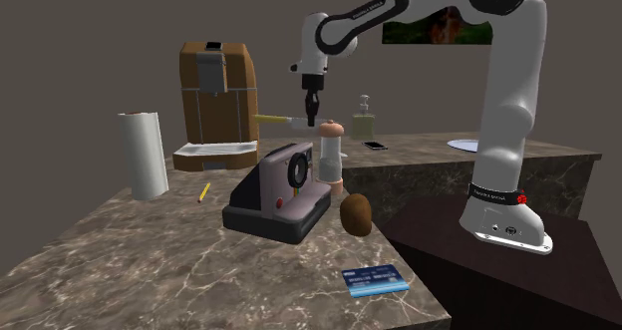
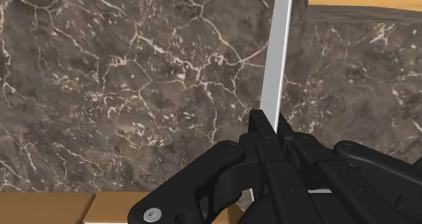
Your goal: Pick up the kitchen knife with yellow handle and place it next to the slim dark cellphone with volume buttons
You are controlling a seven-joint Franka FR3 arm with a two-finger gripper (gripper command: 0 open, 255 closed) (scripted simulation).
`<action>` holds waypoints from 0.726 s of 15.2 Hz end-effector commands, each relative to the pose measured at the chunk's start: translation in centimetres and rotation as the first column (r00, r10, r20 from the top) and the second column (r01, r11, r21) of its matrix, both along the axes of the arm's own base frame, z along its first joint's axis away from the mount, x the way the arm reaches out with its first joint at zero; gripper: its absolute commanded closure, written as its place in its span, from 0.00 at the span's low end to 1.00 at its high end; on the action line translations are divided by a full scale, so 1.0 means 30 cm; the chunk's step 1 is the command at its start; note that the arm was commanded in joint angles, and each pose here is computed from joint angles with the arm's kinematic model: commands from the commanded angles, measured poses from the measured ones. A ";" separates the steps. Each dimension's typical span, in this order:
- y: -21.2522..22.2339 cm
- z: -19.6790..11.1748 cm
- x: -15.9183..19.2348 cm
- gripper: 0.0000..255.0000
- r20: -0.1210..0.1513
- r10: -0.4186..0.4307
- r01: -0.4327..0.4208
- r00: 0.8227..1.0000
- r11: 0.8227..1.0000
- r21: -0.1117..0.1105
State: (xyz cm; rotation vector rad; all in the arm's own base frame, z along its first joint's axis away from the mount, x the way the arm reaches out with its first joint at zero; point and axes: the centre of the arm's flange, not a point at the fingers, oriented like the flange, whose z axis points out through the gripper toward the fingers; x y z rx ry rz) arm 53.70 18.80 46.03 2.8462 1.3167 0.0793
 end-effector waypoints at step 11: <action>-0.463 0.002 0.262 1.00 0.000 0.002 -0.002 1.000 1.000 0.000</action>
